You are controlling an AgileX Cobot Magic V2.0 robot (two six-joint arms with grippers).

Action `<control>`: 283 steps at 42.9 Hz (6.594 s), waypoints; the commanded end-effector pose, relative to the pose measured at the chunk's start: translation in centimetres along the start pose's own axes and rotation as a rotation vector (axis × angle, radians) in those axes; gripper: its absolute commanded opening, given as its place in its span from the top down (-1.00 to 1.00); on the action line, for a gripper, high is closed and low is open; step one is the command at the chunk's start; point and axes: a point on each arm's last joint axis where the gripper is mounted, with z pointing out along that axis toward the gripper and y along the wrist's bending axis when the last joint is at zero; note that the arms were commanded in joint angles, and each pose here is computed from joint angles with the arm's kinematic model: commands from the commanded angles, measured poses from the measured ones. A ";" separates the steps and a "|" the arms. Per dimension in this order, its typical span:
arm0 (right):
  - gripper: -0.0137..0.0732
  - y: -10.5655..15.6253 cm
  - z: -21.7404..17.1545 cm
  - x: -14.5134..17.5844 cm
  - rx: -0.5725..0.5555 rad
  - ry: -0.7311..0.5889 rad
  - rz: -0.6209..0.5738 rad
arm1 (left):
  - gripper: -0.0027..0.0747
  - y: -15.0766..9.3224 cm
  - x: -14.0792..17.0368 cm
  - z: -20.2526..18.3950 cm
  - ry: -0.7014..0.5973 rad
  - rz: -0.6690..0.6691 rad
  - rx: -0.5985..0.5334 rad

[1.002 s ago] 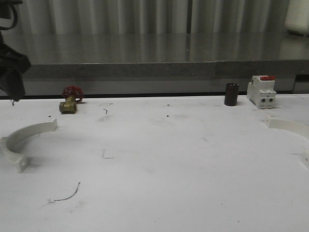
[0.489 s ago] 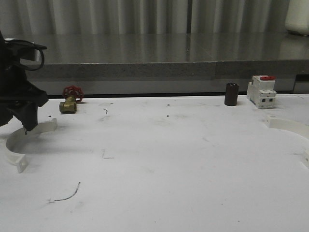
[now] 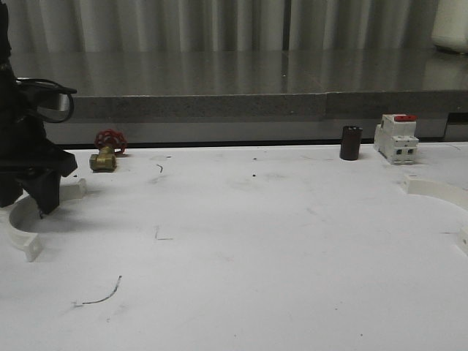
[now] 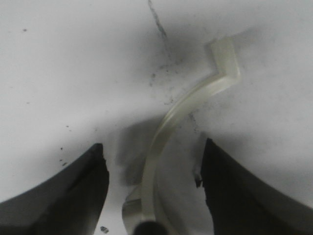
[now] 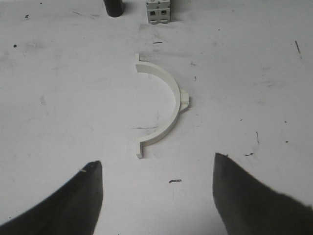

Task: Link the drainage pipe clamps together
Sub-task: 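Lower the left gripper onto the white clamp half and grasp its rim, then lift the clamp half with the left gripper and carry it to table center, then open the left gripper, release the clamp half, and raise away, then lower the right gripper onto the other white clamp half and grasp it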

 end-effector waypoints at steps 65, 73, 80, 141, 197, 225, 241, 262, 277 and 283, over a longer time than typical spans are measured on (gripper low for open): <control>-0.49 0.1 -0.6 -1.5 -0.002 -0.095 -0.015 | 0.98 -5.6 -4.5 -9.7 -0.138 0.147 0.061; -0.49 0.1 -0.6 -1.5 -0.002 -0.095 -0.015 | 0.98 -10.1 -5.1 -11.0 -0.180 0.244 0.101; -0.49 0.1 -0.6 -1.5 -0.002 -0.095 -0.015 | 0.98 -13.7 -4.8 -10.8 -0.182 0.272 0.134; -0.49 0.1 -0.6 -1.5 -0.002 -0.095 -0.015 | 0.93 -19.1 -7.4 -4.4 -0.038 0.142 0.122; -0.49 0.1 -0.6 -1.5 -0.002 -0.095 -0.015 | 0.18 -10.5 3.4 -26.3 -0.505 0.185 0.028; -0.49 0.1 -0.6 -1.5 -0.004 -0.095 -0.012 | 0.18 -8.4 17.5 -24.7 -0.597 0.153 0.115; -0.49 0.1 -0.5 -1.6 -0.006 -0.110 -0.011 | 0.18 -8.3 18.5 -24.5 -0.608 0.153 0.115; -0.49 0.6 0.2 -7.1 0.026 0.081 -0.039 | 0.18 -8.3 18.4 -24.5 -0.614 0.152 0.116; -0.49 -2.0 8.1 -10.8 0.097 0.323 0.065 | 0.18 -8.3 18.4 -24.5 -0.614 0.152 0.116; -0.49 -2.4 12.0 -10.7 0.088 0.414 0.065 | 0.18 -8.3 18.4 -24.5 -0.614 0.152 0.116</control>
